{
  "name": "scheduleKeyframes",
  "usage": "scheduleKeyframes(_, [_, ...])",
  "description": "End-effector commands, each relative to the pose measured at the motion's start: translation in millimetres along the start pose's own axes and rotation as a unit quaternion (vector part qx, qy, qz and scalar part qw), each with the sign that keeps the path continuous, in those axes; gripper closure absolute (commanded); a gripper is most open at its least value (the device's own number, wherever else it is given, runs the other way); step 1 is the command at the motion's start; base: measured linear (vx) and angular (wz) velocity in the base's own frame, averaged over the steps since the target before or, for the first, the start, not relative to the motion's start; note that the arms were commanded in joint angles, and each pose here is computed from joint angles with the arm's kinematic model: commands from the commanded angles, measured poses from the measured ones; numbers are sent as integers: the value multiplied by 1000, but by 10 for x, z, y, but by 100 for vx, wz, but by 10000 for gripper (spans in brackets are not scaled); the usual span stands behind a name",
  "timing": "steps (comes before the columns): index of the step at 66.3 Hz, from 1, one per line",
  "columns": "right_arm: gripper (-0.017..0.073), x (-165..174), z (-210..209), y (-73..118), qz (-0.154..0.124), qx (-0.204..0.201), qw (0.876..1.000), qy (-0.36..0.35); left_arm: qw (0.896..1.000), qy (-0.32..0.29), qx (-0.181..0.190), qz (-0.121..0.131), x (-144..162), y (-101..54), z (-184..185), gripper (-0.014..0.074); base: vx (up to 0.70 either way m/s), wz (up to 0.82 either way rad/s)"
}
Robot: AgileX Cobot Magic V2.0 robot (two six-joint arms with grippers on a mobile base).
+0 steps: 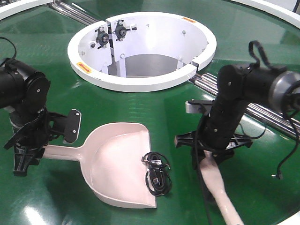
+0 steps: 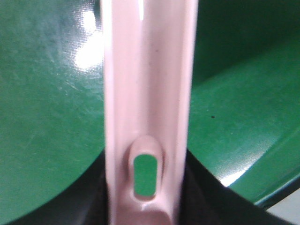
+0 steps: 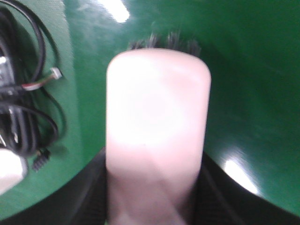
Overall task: Clean and inspect green conveyor with broom and dustpan
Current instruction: 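Sweep the black cable into the dustpan with the brush in the right gripper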
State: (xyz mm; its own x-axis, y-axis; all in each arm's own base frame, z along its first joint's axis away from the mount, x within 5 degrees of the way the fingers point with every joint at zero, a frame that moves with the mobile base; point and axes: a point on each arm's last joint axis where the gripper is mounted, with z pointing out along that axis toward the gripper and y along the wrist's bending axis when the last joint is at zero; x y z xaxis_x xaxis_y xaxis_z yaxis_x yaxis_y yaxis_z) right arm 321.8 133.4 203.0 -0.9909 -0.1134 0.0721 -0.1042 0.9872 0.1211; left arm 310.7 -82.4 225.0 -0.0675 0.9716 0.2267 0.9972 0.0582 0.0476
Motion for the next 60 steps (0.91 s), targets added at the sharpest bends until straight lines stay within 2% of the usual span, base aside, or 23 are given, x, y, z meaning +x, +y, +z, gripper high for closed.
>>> scheduleKeyframes(1, [565,-27,-115,128,-7,-26,999,-31,1000,-19,-23,4,-10,-12,-183,616,0,0])
scheduleKeyframes(11, [565,-113,10,275,-19,-30,999,-22,1000,-19,-23,4,-10,-12,-183,616,0,0])
scheduleKeyframes(28, [565,-306,114,672,-44,-60,997,-5,1000,-19,-23,4,-10,-12,-183,616,0,0])
scheduleKeyframes(48, [565,-439,64,1267,-98,-95,991,3,1000,-19,-23,4,-10,-12,-183,616,0,0])
scheduleKeyframes(60, [565,-443,-69,1490,-120,-110,986,-18,1000,-19,-23,4,-10,-12,-183,616,0,0])
